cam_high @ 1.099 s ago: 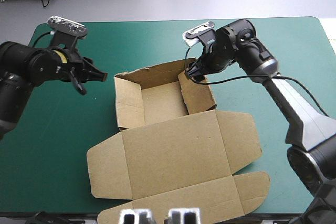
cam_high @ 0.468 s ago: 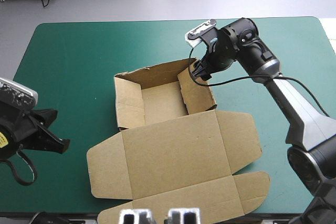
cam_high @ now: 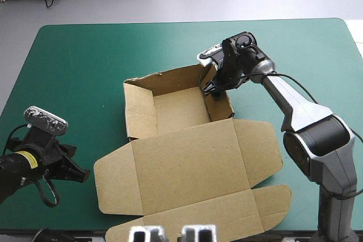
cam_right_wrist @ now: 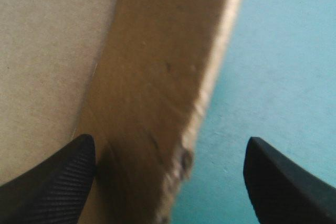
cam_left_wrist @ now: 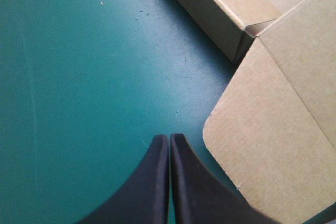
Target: Fold the box
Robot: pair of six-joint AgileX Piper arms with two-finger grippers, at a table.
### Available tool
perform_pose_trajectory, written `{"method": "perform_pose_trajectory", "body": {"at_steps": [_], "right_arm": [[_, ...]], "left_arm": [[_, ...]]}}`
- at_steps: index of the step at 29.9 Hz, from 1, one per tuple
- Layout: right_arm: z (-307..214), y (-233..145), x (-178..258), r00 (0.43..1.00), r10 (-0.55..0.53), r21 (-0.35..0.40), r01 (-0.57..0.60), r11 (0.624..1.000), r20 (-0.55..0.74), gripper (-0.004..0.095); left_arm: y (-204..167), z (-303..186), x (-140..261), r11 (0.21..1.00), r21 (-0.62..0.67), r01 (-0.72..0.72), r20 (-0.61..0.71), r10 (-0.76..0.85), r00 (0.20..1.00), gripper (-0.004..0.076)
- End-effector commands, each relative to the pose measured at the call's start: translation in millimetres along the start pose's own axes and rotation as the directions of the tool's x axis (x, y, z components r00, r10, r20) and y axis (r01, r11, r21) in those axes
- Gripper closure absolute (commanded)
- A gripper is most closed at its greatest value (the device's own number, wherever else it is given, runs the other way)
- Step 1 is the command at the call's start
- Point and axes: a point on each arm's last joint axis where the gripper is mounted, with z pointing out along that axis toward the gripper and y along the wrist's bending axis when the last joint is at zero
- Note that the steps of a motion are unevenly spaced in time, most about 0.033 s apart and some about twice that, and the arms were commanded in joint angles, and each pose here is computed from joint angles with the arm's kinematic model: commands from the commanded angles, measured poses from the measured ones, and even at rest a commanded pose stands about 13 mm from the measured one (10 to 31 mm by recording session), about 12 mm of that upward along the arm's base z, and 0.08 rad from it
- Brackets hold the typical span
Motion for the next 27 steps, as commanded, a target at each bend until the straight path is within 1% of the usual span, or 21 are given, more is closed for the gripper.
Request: {"method": "perform_pose_trajectory", "body": {"at_steps": [1, 2, 4, 6, 11, 13, 14, 16, 19, 21, 24, 25, 27], "right_arm": [[-12.4, 2.6, -5.0, 0.998, -0.002, -0.052, 0.005, 0.999, 0.058, 0.0201], [-7.3, 4.0, -6.8, 0.998, -0.001, -0.070, 0.005, 0.998, 0.059, 0.0213], [-2.5, 6.1, -8.4, 0.998, 0.002, -0.095, 0.004, 0.995, 0.062, 0.0269], [-1.1, 7.0, -9.2, 0.998, -0.003, -0.106, 0.010, 0.994, 0.064, 0.0385], [-0.9, 5.7, -7.4, 0.998, -0.041, -0.090, 0.045, 0.995, 0.048, 0.0766], [-0.8, 4.6, -7.2, 0.996, -0.076, -0.076, 0.079, 0.994, 0.048, 0.0910], [-1.2, 3.5, -7.5, 0.994, -0.098, -0.063, 0.101, 0.993, 0.051, 0.0930], [-3.7, -4.6, -8.1, 0.992, -0.111, -0.027, 0.113, 0.993, 0.055, 0.0931], [-14.2, -27.1, -9.7, 0.992, -0.099, 0.030, 0.097, 0.995, 0.077, 0.0931], [-27.3, -51.0, -9.0, 0.994, -0.059, 0.068, 0.053, 0.996, 0.096, 0.0933], [-50.0, -104.0, 0.3, 0.988, 0.041, 0.140, -0.062, 0.988, 0.146, 0.0933], [-56.4, -124.4, 6.5, 0.984, 0.079, 0.162, -0.105, 0.981, 0.160, 0.0933], [-70.2, -170.1, 24.8, 0.965, 0.170, 0.207, -0.211, 0.955, 0.199, 0.0933]], "left_arm": [[2.3, -5.9, 1.1, 1.000, -0.023, 0.000, -0.021, 0.000, 1.000, 0.0728], [2.9, -5.9, 1.2, 1.000, -0.029, -0.002, -0.022, 0.001, 1.000, 0.0728], [4.1, -5.9, 1.3, 0.999, -0.042, -0.006, -0.023, 0.005, 1.000, 0.0728], [4.6, -6.0, 1.3, 0.999, -0.047, -0.008, -0.023, 0.006, 1.000, 0.0728], [4.6, -6.0, 1.3, 0.999, -0.047, -0.008, -0.023, 0.007, 1.000, 0.0728], [4.6, -6.0, 1.3, 0.999, -0.047, -0.008, -0.023, 0.007, 1.000, 0.0728], [4.6, -6.0, 1.3, 0.999, -0.047, -0.008, -0.023, 0.007, 1.000, 0.0728], [4.3, -6.0, 1.3, 0.999, -0.044, -0.007, -0.023, 0.006, 1.000, 0.0728], [4.3, -5.9, 1.3, 0.999, -0.044, -0.007, -0.023, 0.006, 1.000, 0.0728], [3.9, -5.9, 1.2, 0.999, -0.040, -0.005, -0.023, 0.004, 1.000, 0.0728], [4.1, -5.9, 1.2, 0.999, -0.042, -0.013, -0.023, 0.012, 1.000, 0.0728], [4.6, -6.0, 1.3, 0.999, -0.047, -0.017, -0.024, 0.016, 1.000, 0.0728], [5.9, -6.0, 1.4, 0.997, -0.061, -0.038, -0.026, 0.036, 0.999, 0.0727]]}}
